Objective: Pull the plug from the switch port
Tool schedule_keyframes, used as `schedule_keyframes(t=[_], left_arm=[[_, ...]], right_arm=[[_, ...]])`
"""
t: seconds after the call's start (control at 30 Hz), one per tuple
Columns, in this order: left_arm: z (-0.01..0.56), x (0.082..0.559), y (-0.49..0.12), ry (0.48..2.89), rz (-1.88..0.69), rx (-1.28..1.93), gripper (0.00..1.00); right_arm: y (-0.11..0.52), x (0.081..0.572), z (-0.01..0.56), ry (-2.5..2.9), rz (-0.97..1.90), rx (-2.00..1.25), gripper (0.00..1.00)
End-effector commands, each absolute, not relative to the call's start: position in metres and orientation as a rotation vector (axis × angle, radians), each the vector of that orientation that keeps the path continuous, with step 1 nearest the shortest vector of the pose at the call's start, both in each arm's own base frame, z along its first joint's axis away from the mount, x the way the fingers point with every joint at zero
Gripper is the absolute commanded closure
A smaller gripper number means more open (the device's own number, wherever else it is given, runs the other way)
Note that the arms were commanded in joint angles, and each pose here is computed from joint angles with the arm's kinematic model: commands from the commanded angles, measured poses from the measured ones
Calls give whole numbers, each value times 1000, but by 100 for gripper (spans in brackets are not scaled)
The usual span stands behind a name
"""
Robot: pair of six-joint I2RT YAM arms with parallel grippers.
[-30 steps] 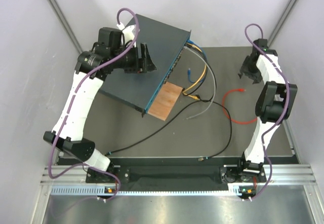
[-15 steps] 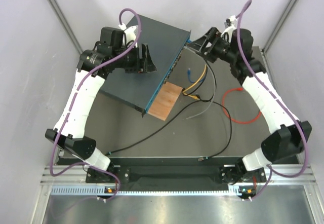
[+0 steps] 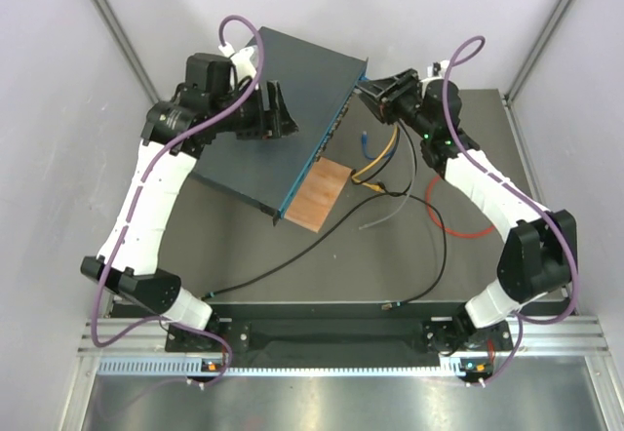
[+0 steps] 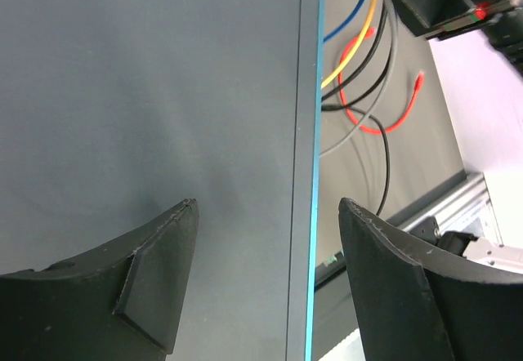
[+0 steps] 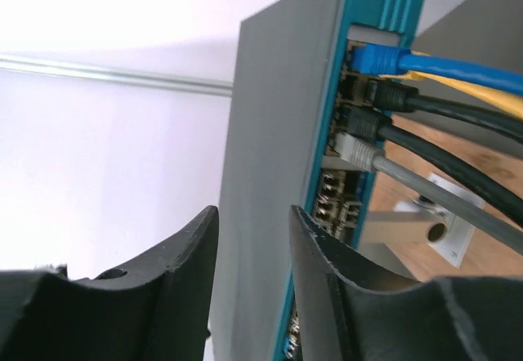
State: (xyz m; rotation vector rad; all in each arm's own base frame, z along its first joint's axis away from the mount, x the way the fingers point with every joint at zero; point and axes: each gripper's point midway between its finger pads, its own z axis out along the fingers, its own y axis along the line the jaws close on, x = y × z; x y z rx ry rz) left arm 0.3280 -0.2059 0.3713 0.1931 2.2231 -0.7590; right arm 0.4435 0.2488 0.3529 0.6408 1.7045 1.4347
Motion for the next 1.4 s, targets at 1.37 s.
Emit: schedule_keyframes(t=[1.37], left_arm=[[410, 295, -183, 2102, -702, 250, 25]], right_arm=[[258, 485, 332, 1455, 1410, 936, 71]])
